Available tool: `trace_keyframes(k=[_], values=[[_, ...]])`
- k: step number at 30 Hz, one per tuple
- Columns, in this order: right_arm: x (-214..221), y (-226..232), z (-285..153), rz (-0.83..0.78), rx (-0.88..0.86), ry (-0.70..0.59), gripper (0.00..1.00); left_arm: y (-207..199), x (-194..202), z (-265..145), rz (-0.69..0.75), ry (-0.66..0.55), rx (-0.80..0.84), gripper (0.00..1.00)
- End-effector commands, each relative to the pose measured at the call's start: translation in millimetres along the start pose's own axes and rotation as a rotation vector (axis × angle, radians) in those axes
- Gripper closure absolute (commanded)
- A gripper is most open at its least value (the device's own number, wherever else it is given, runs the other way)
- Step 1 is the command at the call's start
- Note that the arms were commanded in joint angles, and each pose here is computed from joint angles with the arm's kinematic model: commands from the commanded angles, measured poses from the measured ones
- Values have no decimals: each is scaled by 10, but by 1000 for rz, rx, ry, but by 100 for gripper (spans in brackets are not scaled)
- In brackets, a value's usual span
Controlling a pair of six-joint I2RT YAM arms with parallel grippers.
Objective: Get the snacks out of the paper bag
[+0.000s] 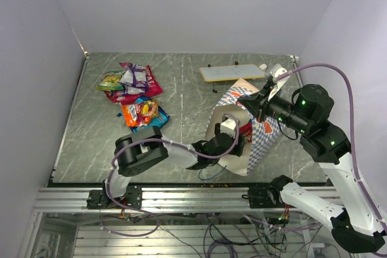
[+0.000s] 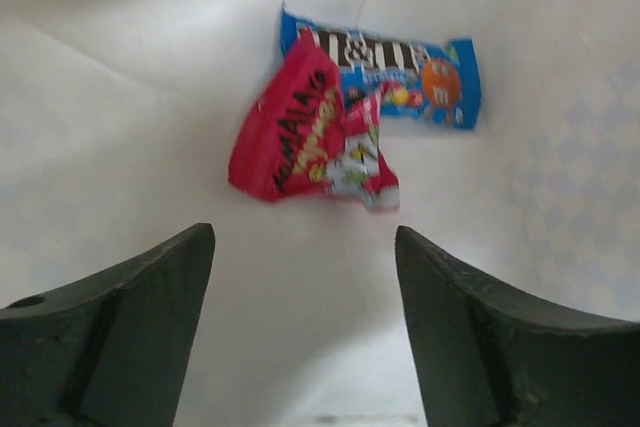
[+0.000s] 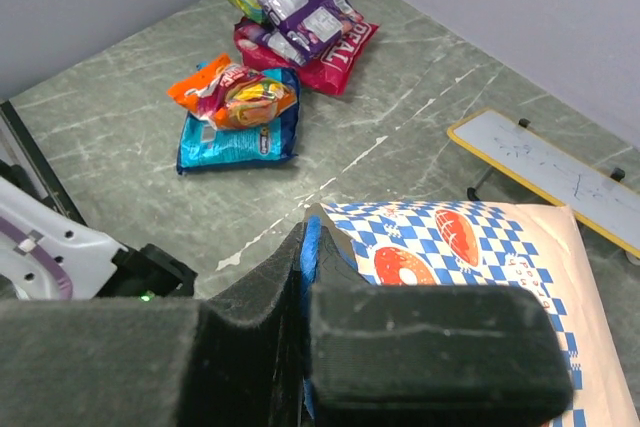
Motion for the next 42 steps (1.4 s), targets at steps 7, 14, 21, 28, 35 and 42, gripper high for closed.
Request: trace_keyframes(k=[7,14,21,28,35,42], values=[[-91,63,-67,-37,-35,-1,100,97,-22,549,90,-49,-158,0],[-72,64,-101,-41,-30,0,100,47,264,759,104,49,-10,21],[-68,59,-138,-42,-19,-20,100,-32,124,660,51,70,3,78],[-31,18,-127,-65,1,-33,100,-73,-298,346,5,24,17,93],[-6,-42,-97,-100,24,-43,100,-220,-344,-63,19,104,96,93],[-57,-147,-69,-133,78,-80,100,-289,-162,-742,64,247,181,93]])
Point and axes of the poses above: each gripper's point midway between its finger pads, its own z axis out along the fingers, its own y axis along the line the jaws close on, x = y × z, the point moved 1 cm from there along -z, back along the fingers, and after that the axes turned 2 degrees about z, right-handed, at the moved point
